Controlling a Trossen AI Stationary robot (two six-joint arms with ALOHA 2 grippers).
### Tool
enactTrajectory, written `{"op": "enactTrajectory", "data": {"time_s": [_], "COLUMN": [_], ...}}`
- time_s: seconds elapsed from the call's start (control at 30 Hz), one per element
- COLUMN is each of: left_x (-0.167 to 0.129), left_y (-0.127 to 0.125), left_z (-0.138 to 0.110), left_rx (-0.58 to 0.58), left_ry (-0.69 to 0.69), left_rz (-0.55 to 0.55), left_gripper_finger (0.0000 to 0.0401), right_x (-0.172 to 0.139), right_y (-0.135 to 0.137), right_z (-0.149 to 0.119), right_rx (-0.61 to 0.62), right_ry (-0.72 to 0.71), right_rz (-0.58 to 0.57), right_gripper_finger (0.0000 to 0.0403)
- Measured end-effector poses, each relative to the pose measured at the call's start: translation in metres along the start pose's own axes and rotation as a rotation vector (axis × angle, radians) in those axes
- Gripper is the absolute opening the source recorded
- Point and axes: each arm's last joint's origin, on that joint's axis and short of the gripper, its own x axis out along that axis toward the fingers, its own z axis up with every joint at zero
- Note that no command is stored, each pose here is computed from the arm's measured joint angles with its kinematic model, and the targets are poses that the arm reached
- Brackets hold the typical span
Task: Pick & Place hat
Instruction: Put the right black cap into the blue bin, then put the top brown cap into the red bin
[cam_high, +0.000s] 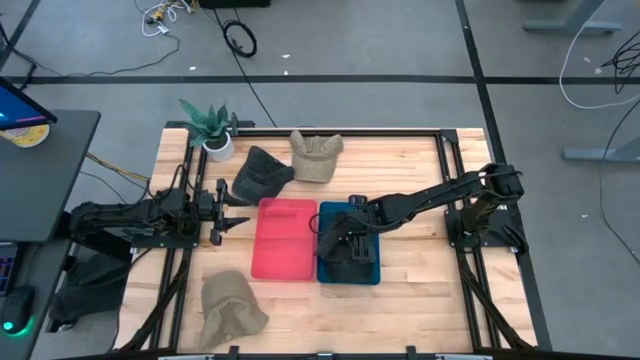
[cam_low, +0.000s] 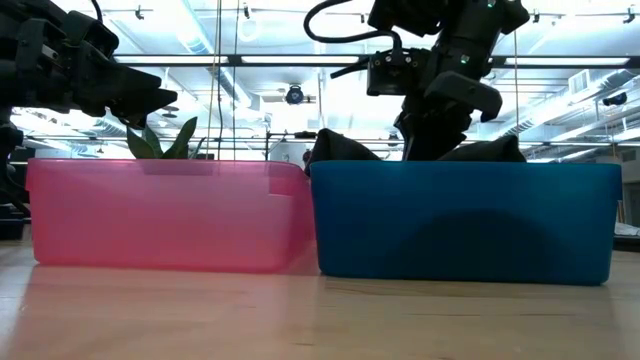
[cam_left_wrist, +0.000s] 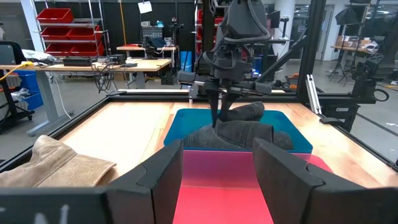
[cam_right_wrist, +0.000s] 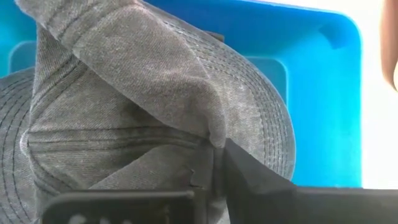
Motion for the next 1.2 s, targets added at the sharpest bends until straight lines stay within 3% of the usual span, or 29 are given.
{"op": "enactTrajectory", "data": {"time_s": [0.33,0.63,0.9,1.2], "left_x": [0.000,0.000,0.000,0.000], "left_y": [0.000,0.000,0.000,0.000], "left_z": [0.000,0.000,0.000,0.000], "left_rx": [0.000,0.000,0.000,0.000], "left_ry": [0.000,0.000,0.000,0.000], "left_rz": [0.000,0.000,0.000,0.000], "left_gripper_finger": [0.0197,0.0197,0.0197,0.0197], "right_x": [-0.001,-0.022,-0.047,-0.066], "right_y": [0.000,-0.004,-0.014,-0.036], "right_z": [0.001,0.001,0.005,0.023], "right_rx": [0.003,0.024,0.044,0.055], "right_ry": [-0.012,-0.070,-0.177,-0.403], "right_rz": [0.003,0.010,-0.040,-0.229], "right_gripper_finger": [0.0125,0.0209,0.0228,0.0229]}}
